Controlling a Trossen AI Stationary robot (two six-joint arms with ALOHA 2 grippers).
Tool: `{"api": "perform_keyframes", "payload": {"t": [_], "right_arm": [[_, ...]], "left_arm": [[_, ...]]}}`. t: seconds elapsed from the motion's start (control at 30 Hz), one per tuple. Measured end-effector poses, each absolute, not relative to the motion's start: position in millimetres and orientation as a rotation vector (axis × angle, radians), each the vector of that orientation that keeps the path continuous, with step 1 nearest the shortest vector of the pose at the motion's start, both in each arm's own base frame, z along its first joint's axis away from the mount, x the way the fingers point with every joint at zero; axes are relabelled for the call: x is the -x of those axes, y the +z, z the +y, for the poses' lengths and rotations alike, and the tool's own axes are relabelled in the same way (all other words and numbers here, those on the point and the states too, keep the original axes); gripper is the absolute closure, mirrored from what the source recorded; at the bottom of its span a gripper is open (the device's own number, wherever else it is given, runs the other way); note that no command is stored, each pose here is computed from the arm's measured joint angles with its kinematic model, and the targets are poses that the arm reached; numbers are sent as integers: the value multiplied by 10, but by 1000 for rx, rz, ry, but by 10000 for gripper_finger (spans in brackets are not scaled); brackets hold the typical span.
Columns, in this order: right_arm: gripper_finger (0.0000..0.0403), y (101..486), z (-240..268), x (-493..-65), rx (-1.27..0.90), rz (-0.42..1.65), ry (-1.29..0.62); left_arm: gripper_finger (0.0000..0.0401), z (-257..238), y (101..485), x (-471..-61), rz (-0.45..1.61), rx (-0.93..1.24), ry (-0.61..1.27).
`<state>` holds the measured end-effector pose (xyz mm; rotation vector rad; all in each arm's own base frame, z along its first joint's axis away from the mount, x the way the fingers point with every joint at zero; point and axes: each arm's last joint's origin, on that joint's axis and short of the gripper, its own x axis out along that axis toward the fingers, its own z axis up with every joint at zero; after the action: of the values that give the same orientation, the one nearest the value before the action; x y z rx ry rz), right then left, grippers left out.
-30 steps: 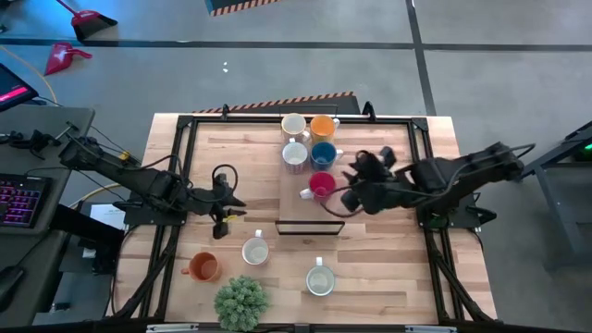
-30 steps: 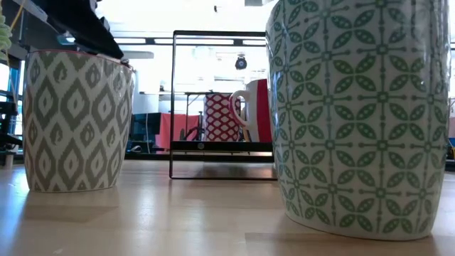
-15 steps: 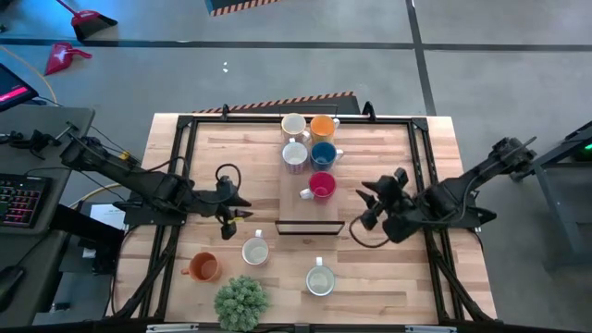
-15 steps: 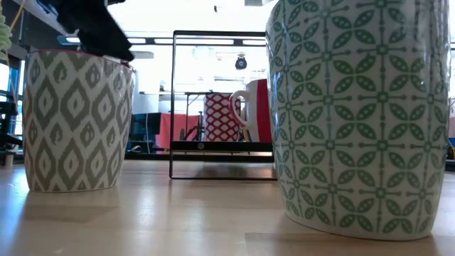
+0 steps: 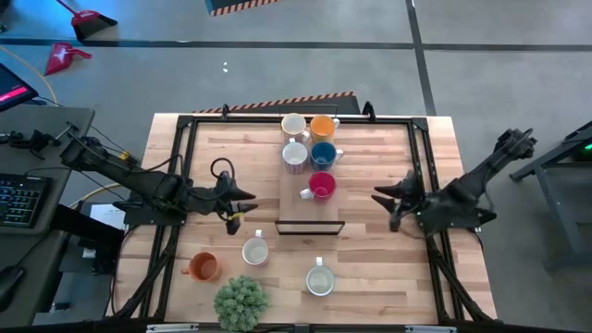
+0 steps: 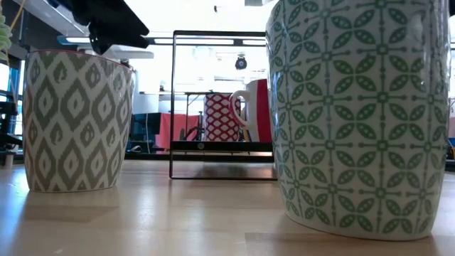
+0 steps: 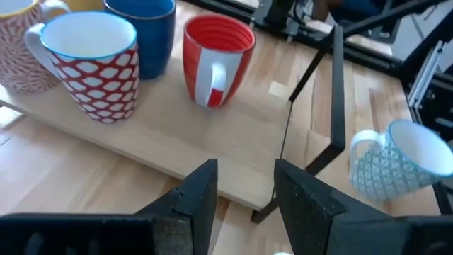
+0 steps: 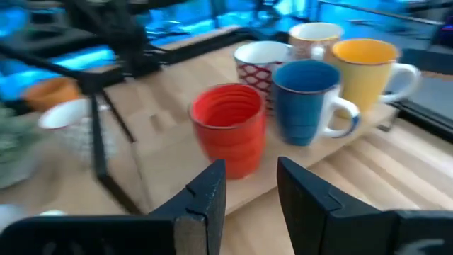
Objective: Place coffee mugs
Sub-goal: Put the orange cup on the shelf aligned with the other red cup
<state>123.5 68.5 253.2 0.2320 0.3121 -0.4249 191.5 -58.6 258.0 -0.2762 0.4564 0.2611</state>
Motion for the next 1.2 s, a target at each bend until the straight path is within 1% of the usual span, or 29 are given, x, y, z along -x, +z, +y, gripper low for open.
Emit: {"api": "perform_keyframes", "payload": {"t": [0.13,0.33,0.43,0.6,0.73,0.87,0.97,1.1,1.2], "right_arm": [[297,2555,570,-1070,-246,254,-268],[297,2584,451,-877,-218,77,-55],[297,2517,421,-821,-219,38,3],[297,2330,426,-832,-238,72,-17],[297,2283,421,-842,-253,74,-66],[297,2299,409,-842,-353,49,-111],[297,2294,402,-841,-379,46,-133],[297,2285,394,-839,-370,48,-161],[297,2272,391,-838,-359,57,-169]], "left_arm": [[270,-585,2598,-1924,432,288,271],[270,-584,2612,-1931,409,307,284],[270,-586,2611,-1931,412,310,277],[270,-595,2609,-1932,424,322,249],[270,-611,2586,-1924,464,376,203],[270,-640,2473,-1914,593,479,167],[270,-677,2423,-1938,665,558,125],[270,-739,2519,-2006,743,598,42],[270,-777,2606,-2012,855,585,31]]}}
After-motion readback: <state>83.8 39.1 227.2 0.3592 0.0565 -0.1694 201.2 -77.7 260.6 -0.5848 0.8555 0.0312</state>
